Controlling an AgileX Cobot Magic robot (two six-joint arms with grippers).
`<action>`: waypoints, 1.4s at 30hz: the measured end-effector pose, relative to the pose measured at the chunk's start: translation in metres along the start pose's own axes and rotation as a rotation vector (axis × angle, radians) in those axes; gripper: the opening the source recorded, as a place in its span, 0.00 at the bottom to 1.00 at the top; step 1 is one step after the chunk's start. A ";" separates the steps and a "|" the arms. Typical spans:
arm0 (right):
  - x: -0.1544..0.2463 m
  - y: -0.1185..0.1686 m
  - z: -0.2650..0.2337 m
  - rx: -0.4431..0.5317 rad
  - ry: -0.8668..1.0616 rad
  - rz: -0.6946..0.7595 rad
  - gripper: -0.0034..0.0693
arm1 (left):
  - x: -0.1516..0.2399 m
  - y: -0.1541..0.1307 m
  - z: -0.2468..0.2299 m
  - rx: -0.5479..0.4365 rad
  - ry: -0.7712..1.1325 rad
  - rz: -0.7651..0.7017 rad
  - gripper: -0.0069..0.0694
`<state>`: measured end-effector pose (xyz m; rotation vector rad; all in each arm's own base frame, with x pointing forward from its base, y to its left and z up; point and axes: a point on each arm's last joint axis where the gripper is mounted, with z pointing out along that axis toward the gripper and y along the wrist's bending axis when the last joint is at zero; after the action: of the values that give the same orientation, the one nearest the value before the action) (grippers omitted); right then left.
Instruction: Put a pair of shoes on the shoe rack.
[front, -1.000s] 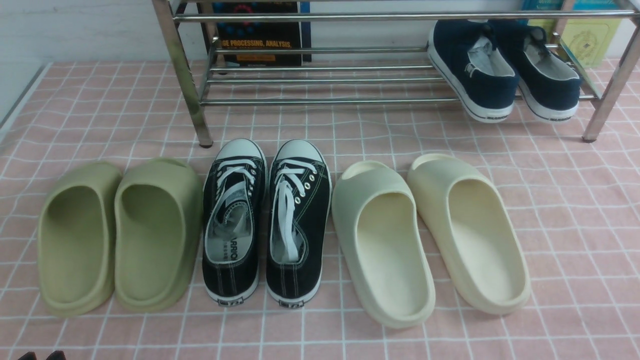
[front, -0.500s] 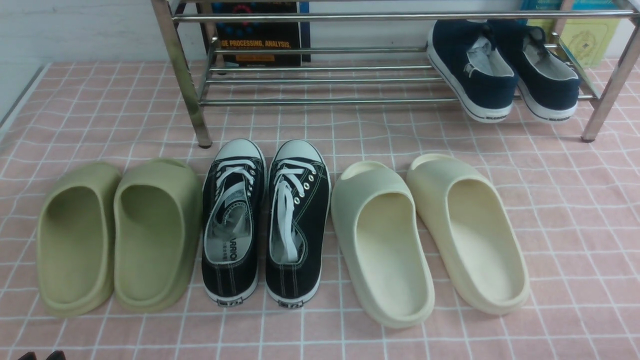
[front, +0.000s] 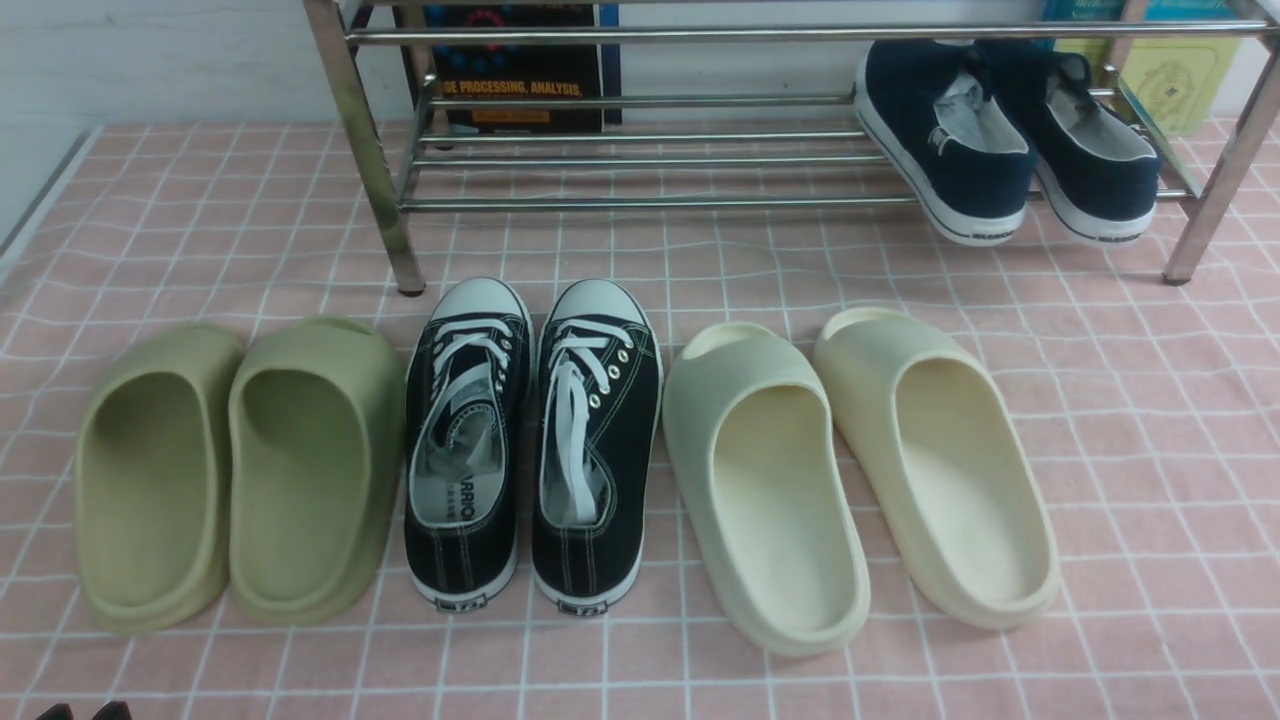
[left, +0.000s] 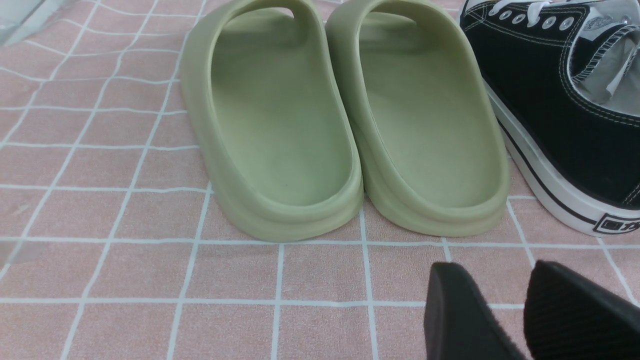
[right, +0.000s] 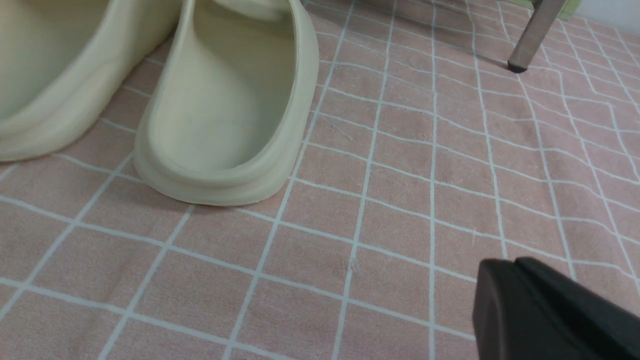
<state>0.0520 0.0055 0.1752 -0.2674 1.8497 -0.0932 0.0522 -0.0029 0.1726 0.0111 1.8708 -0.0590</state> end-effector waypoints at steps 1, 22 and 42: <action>0.000 0.000 0.000 0.000 0.000 -0.001 0.09 | 0.000 0.000 0.000 0.000 0.000 0.000 0.40; 0.000 0.000 0.000 0.003 0.004 -0.011 0.10 | 0.000 0.000 0.000 0.000 0.000 0.000 0.40; 0.000 -0.002 0.001 0.021 -0.019 0.141 0.02 | 0.000 0.000 0.000 0.000 0.000 0.000 0.40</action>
<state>0.0529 0.0039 0.1756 -0.1224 1.8422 -0.0126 0.0522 -0.0029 0.1726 0.0109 1.8708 -0.0594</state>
